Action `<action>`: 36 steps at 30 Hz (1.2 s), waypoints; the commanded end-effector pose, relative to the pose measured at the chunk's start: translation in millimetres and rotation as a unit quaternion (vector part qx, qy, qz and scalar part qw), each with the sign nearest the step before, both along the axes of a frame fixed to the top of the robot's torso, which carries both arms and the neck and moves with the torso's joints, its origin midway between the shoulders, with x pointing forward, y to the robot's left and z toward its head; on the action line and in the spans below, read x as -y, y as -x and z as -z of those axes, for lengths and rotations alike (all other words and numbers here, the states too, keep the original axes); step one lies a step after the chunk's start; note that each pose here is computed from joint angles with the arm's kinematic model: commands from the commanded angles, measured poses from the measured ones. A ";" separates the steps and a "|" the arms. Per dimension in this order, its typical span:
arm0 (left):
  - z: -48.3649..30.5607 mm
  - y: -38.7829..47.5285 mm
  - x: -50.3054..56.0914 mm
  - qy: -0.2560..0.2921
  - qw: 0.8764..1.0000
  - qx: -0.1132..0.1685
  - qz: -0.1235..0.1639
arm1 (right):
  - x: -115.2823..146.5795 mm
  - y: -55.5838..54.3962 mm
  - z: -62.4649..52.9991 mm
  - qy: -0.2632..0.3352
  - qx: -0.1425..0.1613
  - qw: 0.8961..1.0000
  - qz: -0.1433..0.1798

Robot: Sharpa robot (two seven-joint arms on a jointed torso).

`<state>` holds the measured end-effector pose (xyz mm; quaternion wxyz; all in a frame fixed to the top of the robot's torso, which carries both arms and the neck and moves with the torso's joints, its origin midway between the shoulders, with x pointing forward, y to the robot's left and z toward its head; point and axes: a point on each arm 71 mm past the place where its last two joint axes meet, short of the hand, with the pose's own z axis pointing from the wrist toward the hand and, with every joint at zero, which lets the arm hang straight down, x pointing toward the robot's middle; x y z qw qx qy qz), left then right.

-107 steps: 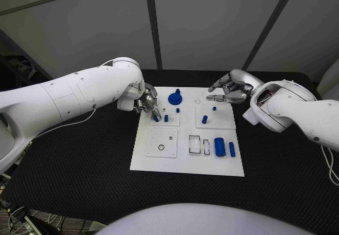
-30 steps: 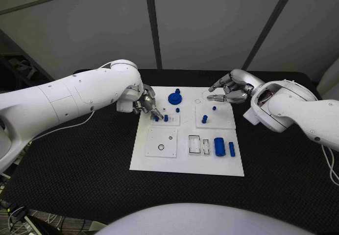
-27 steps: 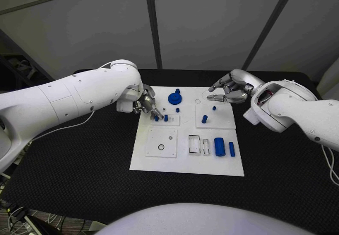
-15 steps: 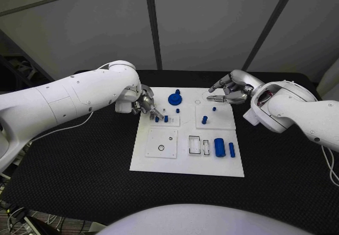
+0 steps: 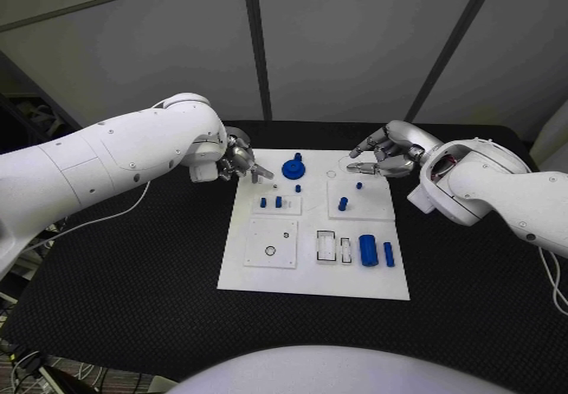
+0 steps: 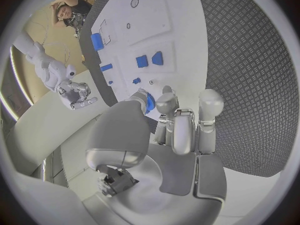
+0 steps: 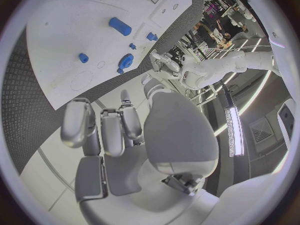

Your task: Assemble the parts on the task board

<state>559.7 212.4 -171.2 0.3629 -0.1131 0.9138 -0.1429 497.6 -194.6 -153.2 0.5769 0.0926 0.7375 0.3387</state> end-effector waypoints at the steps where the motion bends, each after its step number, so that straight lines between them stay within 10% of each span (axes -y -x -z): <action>1: -9.3 -3.7 3.0 0.098 0.994 0.033 -0.031 | -0.3 -0.2 -1.6 0.000 0.004 1.000 -0.003; 10: -17.4 0.2 17.9 0.218 0.962 0.165 -0.002 | 0.7 -0.3 -1.6 -0.001 0.004 1.000 -0.002; 18: -6.8 14.7 41.6 0.198 0.922 0.312 0.120 | 0.4 -0.4 -1.5 -0.003 0.004 1.000 -0.003; 36: 21.9 20.2 72.4 0.057 0.921 0.302 0.239 | -2.4 -0.5 -1.1 -0.002 0.003 1.000 -0.006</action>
